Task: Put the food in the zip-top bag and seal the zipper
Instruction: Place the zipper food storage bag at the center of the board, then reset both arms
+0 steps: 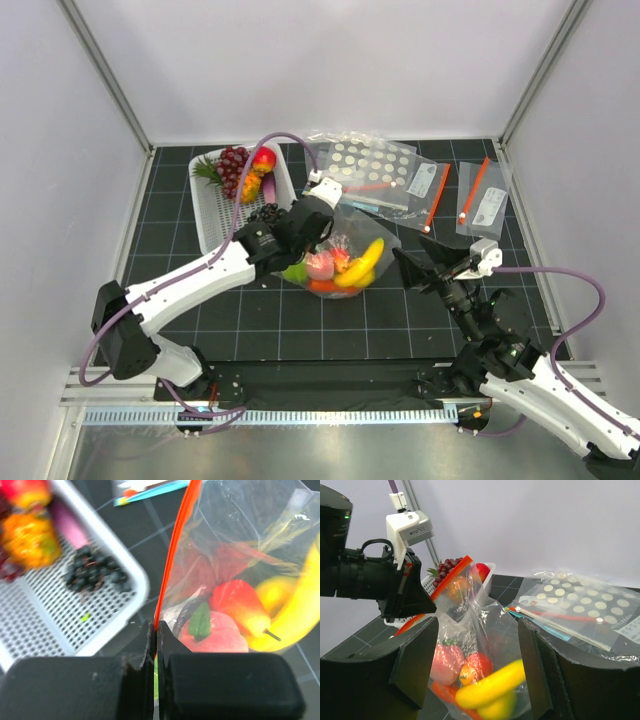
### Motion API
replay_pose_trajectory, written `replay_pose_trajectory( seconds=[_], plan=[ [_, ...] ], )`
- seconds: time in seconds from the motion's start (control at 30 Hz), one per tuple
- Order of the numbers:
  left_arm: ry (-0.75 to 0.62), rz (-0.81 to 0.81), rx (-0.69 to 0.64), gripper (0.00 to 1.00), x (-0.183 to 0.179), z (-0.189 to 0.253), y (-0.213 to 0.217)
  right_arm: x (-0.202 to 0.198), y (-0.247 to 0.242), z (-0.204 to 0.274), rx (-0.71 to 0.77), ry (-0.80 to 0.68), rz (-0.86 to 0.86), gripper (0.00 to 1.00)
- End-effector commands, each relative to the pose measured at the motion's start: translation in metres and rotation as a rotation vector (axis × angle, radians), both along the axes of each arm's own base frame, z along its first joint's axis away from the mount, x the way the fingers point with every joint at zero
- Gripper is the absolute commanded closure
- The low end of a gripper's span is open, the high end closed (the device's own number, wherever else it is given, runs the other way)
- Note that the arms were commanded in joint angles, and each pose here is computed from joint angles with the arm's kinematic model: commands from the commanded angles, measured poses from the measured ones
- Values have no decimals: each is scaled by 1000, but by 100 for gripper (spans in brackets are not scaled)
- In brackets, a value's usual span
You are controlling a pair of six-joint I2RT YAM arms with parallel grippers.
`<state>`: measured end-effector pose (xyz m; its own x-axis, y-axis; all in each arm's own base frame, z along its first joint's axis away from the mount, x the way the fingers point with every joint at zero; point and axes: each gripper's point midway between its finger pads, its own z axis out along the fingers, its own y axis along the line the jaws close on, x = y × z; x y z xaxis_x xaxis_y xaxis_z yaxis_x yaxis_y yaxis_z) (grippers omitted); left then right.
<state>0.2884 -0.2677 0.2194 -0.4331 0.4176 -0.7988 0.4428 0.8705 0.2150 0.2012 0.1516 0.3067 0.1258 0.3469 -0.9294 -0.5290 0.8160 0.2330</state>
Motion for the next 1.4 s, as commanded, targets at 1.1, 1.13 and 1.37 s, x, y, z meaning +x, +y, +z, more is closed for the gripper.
replay_pose_trajectory(
  seconds=[1.1,1.13,1.37],
  plan=[
    [-429,431,-762,0,-36,110,146,32,-63,0,197,180,-411,0],
    [-445,442,-790,0,-39,113,152,32,-71,-3,205,186,-452,0],
    [-474,408,-849,0,-44,111,153,32,-71,-4,213,187,-453,0]
  ],
)
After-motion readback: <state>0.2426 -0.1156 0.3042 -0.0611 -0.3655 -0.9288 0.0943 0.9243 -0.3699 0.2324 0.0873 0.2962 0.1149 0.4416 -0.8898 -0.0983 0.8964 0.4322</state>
